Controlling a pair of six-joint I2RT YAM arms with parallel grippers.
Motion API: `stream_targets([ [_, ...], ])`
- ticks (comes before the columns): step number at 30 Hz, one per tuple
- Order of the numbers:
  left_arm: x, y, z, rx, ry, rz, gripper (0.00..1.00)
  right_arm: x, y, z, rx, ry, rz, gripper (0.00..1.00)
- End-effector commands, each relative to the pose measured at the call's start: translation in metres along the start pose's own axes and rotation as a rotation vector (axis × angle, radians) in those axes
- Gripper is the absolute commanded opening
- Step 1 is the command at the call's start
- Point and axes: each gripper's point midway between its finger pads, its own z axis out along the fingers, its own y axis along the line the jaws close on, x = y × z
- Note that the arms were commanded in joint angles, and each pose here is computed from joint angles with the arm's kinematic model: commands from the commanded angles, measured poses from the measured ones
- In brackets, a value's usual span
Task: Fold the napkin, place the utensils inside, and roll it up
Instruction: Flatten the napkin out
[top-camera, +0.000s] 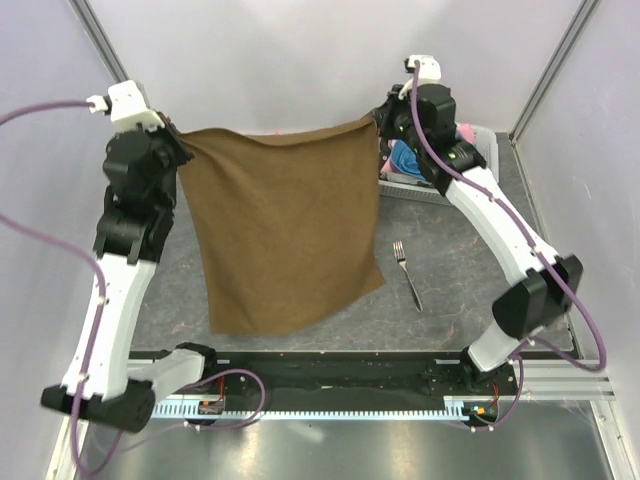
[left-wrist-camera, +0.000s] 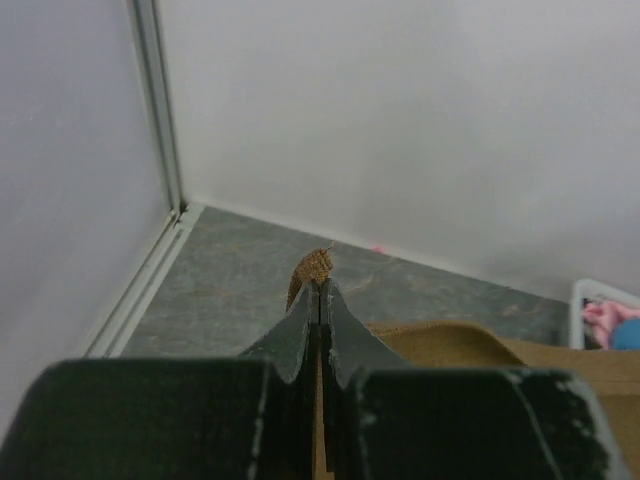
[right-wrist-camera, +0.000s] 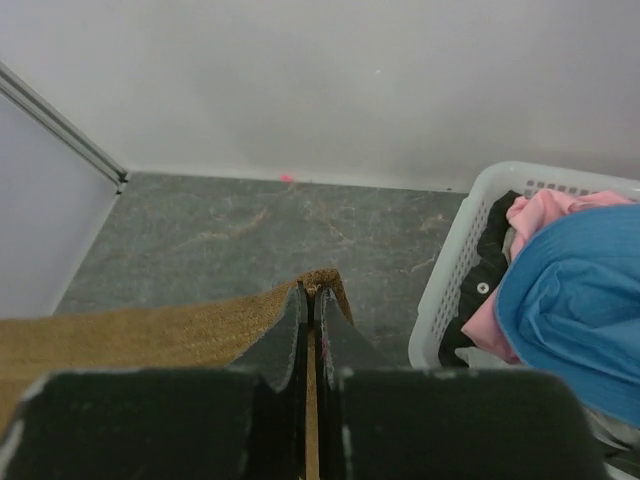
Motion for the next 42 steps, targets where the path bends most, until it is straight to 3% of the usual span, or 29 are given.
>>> stream_targets([
  [1, -0.029, 0.005, 0.015, 0.063, -0.032, -0.061, 0.02, -0.074, 0.019, -0.004, -0.041, -0.185, -0.001, 0.0],
  [7, -0.043, 0.01, -0.006, 0.088, -0.073, -0.088, 0.02, -0.088, 0.035, -0.022, -0.12, -0.214, -0.02, 0.0],
  [16, -0.055, 0.026, -0.087, 0.12, -0.089, -0.067, 0.02, -0.112, 0.054, -0.11, -0.215, -0.304, -0.07, 0.0],
  [22, -0.097, 0.027, -0.127, 0.146, -0.145, -0.1, 0.02, -0.148, 0.076, -0.162, -0.304, -0.382, -0.106, 0.0],
  [26, -0.116, 0.019, -0.138, 0.189, -0.171, -0.164, 0.02, -0.159, 0.085, -0.168, -0.339, -0.405, -0.102, 0.0],
  [30, -0.093, 0.014, -0.104, 0.159, -0.089, -0.188, 0.02, -0.142, 0.092, -0.113, -0.342, -0.327, -0.09, 0.0],
  [33, -0.047, 0.007, -0.047, 0.115, 0.046, -0.159, 0.02, -0.113, 0.086, -0.054, -0.313, -0.243, -0.082, 0.0],
  [37, 0.041, 0.019, 0.028, 0.033, 0.246, -0.153, 0.02, -0.062, 0.072, 0.022, -0.262, -0.13, -0.076, 0.0],
  [38, 0.058, 0.046, 0.053, -0.04, 0.263, -0.169, 0.02, -0.051, 0.069, 0.038, -0.254, -0.108, -0.075, 0.0],
  [42, 0.148, 0.072, 0.107, -0.066, 0.459, -0.198, 0.02, 0.028, 0.056, 0.13, -0.231, 0.006, -0.085, 0.0],
])
